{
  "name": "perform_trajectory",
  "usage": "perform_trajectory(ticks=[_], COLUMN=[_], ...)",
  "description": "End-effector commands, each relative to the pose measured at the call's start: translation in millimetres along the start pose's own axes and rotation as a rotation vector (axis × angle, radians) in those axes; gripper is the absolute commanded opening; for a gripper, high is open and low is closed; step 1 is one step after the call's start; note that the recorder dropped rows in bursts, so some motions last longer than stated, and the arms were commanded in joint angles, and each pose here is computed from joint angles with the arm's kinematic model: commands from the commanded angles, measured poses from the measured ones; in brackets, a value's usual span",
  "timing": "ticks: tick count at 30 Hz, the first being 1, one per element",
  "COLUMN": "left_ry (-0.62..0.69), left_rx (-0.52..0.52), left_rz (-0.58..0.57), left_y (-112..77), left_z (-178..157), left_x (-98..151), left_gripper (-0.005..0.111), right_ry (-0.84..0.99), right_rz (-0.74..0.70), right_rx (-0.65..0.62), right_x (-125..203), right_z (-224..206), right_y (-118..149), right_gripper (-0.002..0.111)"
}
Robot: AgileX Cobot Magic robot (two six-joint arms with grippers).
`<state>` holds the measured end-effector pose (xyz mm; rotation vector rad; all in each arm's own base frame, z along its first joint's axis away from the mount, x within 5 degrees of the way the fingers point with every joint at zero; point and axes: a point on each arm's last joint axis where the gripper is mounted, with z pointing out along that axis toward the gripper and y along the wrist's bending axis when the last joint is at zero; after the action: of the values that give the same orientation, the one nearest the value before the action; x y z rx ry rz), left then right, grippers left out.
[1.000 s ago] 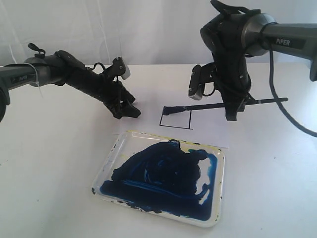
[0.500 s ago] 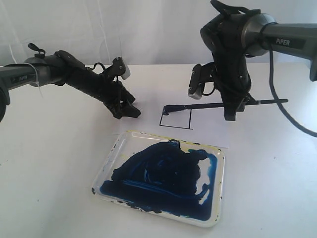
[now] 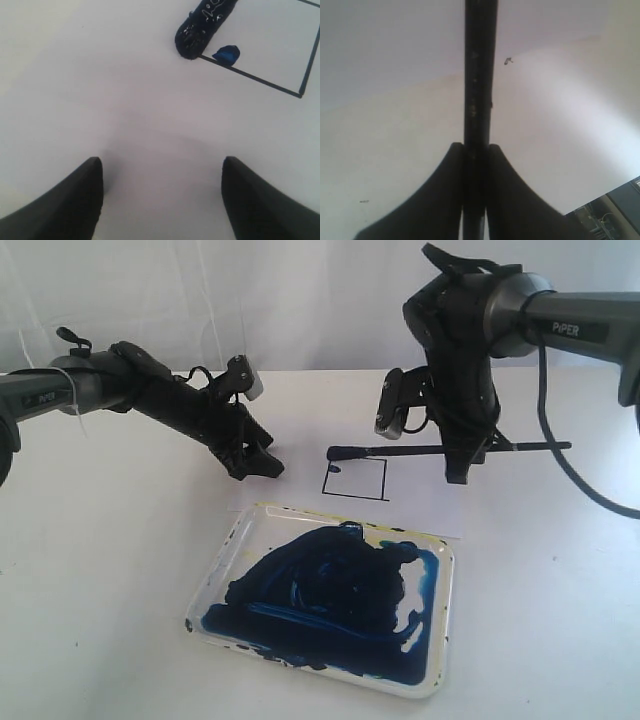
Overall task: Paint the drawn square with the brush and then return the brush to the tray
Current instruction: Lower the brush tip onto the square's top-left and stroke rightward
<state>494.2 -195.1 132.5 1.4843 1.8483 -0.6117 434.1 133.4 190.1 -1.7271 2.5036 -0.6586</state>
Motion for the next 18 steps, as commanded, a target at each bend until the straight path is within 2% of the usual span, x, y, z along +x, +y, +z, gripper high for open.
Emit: perform_trajectory(ticks=[1, 5, 18], left_ry=[0.001, 0.001, 0.001], left_rx=[0.022, 0.022, 0.020], left_rz=[-0.003, -0.003, -0.003], left_y=[-2.6, -2.6, -2.4], left_z=[1.8, 1.8, 1.8], left_x=[-0.2, -0.2, -0.2], left_gripper=[0.070, 0.070, 0.070], right_ry=[0.019, 0.098, 0.129], right_rz=[0.019, -0.006, -0.029], right_rx=[0.006, 0.026, 0.055], right_x=[2.4, 9.6, 12.3], right_z=[6.6, 5.7, 5.3], right_y=[-3.6, -5.7, -8.5], right_gripper=[0.000, 0.000, 0.000])
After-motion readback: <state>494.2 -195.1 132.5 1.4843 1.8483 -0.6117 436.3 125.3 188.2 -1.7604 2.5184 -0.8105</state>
